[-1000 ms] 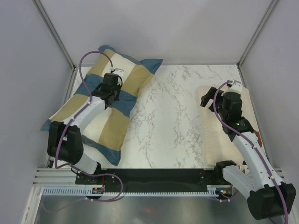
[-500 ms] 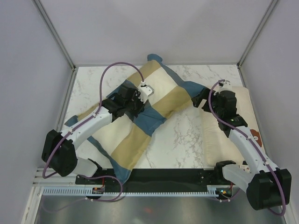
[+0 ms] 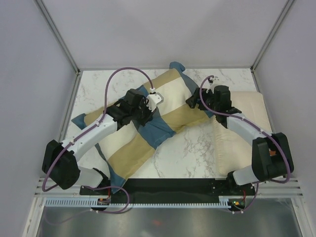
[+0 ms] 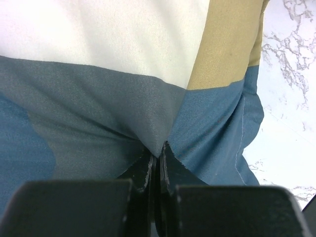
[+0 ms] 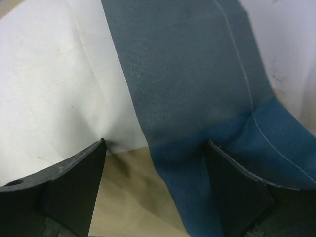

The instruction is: Remove the pillowcase from the pillow

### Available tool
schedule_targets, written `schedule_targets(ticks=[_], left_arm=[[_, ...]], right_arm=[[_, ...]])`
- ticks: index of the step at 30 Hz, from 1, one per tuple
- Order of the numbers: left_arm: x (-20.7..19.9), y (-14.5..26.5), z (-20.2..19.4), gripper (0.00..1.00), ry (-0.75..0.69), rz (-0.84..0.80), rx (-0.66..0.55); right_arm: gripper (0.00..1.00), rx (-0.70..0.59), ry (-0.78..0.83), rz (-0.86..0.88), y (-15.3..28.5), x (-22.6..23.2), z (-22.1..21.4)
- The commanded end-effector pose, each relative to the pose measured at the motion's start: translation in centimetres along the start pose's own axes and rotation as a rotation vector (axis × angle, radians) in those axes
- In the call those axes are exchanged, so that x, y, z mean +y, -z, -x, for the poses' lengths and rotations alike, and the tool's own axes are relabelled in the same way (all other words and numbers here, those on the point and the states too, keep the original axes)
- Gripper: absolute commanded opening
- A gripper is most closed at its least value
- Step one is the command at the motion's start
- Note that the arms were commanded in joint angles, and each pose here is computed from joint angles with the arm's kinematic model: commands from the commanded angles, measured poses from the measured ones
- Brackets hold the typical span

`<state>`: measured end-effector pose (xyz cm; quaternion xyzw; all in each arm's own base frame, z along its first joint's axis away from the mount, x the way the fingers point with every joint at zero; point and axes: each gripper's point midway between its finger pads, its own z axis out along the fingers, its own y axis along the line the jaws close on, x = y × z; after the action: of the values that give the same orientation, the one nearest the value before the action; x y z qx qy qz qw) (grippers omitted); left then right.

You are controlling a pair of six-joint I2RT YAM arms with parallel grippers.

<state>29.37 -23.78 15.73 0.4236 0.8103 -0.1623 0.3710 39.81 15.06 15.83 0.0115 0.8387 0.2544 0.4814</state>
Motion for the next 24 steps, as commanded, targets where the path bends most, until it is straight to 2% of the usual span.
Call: schedule_targets(ticks=[1,2,4,5,6,10,13,14,17,20,24], left_arm=[[-0.5,0.8,-1.5,0.02,-0.043,-0.009,0.061],[-0.3,0.7,-1.7,0.02,-0.041,0.004,0.071],[1.1,0.3,-2.2,0.02,-0.023,0.076,0.109],[1.8,0.1,-2.4,0.02,-0.016,0.112,0.121],[3.0,0.3,-2.6,0.02,-0.007,0.172,0.134],[5.3,0.4,-1.9,0.02,0.031,0.295,0.131],[6.4,0.5,-0.9,0.02,0.054,0.353,0.119],[6.6,0.3,-0.7,0.02,0.06,0.358,0.122],[6.7,0.3,1.0,0.02,0.089,0.358,0.08],[5.5,-0.2,2.0,0.02,0.109,0.283,0.048],[4.6,-0.9,1.7,0.02,0.134,0.234,0.054]], right_arm=[[0.87,0.066,0.063,0.199,-1.6,3.5,-1.5],[0.63,0.102,0.064,0.236,-1.8,4.0,-2.8],[0.35,0.151,0.079,0.292,-1.5,5.2,-4.9],[0.07,0.16,0.084,0.299,-1.2,5.5,-5.4],[0.0,0.169,0.082,0.301,-0.9,5.6,-5.8],[0.0,0.139,0.107,0.302,1.6,6.8,-5.2],[0.0,0.048,0.148,0.287,4.9,7.7,-2.3],[0.0,-0.039,0.166,0.261,6.7,8.1,0.0],[0.0,-0.136,0.171,0.182,10.0,7.7,2.4],[0.0,-0.147,0.165,0.101,11.4,6.4,2.5],[0.0,-0.044,0.158,-0.009,10.0,3.1,-1.3]])
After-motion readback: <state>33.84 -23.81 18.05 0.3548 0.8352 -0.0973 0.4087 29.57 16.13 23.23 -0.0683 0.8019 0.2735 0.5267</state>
